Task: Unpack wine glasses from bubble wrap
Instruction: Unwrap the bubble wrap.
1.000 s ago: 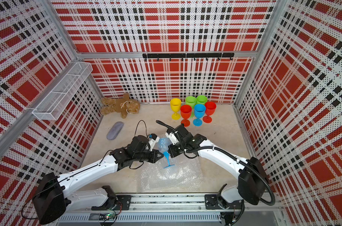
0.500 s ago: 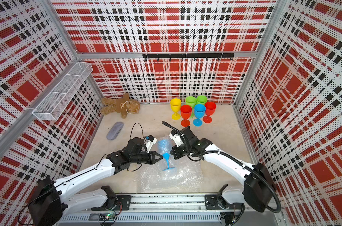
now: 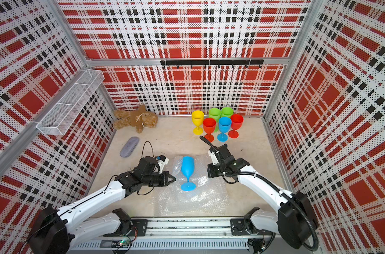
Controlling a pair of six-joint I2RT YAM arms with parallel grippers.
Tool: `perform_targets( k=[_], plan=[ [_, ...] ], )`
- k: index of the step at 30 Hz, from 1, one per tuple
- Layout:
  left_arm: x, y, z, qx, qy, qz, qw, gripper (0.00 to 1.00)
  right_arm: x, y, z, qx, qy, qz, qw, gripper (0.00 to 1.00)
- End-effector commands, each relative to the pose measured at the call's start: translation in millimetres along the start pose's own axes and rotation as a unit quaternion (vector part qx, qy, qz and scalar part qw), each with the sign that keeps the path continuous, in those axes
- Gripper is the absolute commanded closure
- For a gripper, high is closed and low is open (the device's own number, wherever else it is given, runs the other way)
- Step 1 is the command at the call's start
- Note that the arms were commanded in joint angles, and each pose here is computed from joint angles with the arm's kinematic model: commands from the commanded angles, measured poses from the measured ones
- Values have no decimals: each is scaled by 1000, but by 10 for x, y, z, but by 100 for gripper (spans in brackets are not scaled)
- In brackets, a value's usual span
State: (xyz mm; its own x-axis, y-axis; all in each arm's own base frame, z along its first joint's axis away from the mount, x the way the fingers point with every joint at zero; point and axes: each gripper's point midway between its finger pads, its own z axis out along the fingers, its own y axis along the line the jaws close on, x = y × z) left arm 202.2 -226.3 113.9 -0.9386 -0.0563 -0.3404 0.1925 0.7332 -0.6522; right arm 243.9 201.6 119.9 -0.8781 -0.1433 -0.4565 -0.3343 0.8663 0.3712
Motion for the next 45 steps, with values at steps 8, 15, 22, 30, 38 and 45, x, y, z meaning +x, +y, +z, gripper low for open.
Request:
perform_targets(
  k=[8, 15, 22, 30, 38, 45],
  plan=[
    [-2, 119, 34, -41, -10, 1, 999, 100, 50, -5, -33, -22, -40, 36, 998, 100],
    [23, 177, 201, -80, -1, 12, 997, 72, 161, -69, 99, -28, -44, 60, 997, 92],
    [-120, 152, 6, -91, -33, 6, 995, 39, 93, -77, -48, -16, -64, 50, 997, 49],
    [-472, 36, -525, -107, -107, 28, 988, 33, -229, -38, -450, 25, -116, 8, 993, 58],
    [-601, -598, -484, -25, -100, 87, 991, 42, -63, 601, -108, -67, -29, -27, 997, 97],
    [-266, -1023, 10, 30, -26, 127, 991, 51, 9, 659, 8, -88, -22, -1, 996, 100]
  ],
)
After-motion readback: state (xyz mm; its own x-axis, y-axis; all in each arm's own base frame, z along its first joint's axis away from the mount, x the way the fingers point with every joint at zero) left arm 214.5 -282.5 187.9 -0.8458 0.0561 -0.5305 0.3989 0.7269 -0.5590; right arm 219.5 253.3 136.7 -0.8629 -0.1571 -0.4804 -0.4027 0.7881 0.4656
